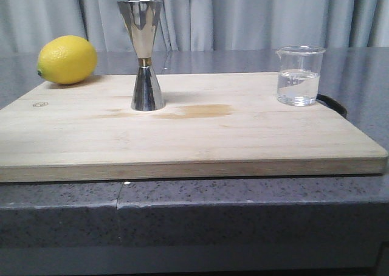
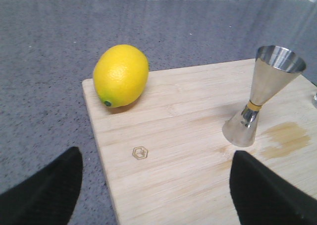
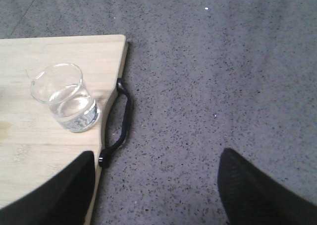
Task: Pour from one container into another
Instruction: 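Reach the left gripper to the silver jigger and grasp its waist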
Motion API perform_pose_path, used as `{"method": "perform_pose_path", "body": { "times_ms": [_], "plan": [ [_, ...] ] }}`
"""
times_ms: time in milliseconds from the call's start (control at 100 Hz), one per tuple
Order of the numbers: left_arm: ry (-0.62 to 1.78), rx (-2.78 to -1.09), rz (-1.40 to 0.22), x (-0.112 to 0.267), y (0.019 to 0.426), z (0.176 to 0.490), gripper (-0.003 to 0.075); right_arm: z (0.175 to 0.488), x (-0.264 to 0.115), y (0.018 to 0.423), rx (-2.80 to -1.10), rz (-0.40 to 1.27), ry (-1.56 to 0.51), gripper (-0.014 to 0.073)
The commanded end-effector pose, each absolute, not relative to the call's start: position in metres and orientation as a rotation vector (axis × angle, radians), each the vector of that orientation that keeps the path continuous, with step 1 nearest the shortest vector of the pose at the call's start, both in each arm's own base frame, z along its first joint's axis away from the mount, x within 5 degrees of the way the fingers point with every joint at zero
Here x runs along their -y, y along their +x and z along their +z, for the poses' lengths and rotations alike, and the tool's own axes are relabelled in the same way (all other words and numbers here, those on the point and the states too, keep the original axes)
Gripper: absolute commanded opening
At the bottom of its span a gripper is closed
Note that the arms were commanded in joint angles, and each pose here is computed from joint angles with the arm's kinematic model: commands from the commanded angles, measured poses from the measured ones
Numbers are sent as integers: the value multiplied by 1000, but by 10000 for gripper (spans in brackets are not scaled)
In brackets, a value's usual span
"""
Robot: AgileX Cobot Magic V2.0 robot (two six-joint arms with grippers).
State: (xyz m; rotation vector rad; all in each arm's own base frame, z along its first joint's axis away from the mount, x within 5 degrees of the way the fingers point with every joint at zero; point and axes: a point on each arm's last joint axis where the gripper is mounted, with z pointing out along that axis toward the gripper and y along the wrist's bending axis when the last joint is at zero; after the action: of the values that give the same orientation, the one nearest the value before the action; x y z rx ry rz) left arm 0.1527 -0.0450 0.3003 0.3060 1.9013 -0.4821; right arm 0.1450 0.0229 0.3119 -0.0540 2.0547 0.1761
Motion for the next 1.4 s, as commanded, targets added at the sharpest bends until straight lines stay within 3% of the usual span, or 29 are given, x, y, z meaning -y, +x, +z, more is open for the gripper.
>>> {"method": "perform_pose_path", "body": {
  "times_ms": [0,220,560,1390],
  "plan": [
    [315,-1814,-531,49,166,311,582,332,-23,150,-1930,164,-73,485],
    [481,-1654,-663,64,193,303,563,332,-23,150,-1930,164,-73,485],
    [721,-1624,-846,82,224,266,563,333,-23,150,-1917,164,-72,485],
    [992,-1525,-963,162,298,253,563,335,-23,151,-1896,165,-70,485]
  ]
}}
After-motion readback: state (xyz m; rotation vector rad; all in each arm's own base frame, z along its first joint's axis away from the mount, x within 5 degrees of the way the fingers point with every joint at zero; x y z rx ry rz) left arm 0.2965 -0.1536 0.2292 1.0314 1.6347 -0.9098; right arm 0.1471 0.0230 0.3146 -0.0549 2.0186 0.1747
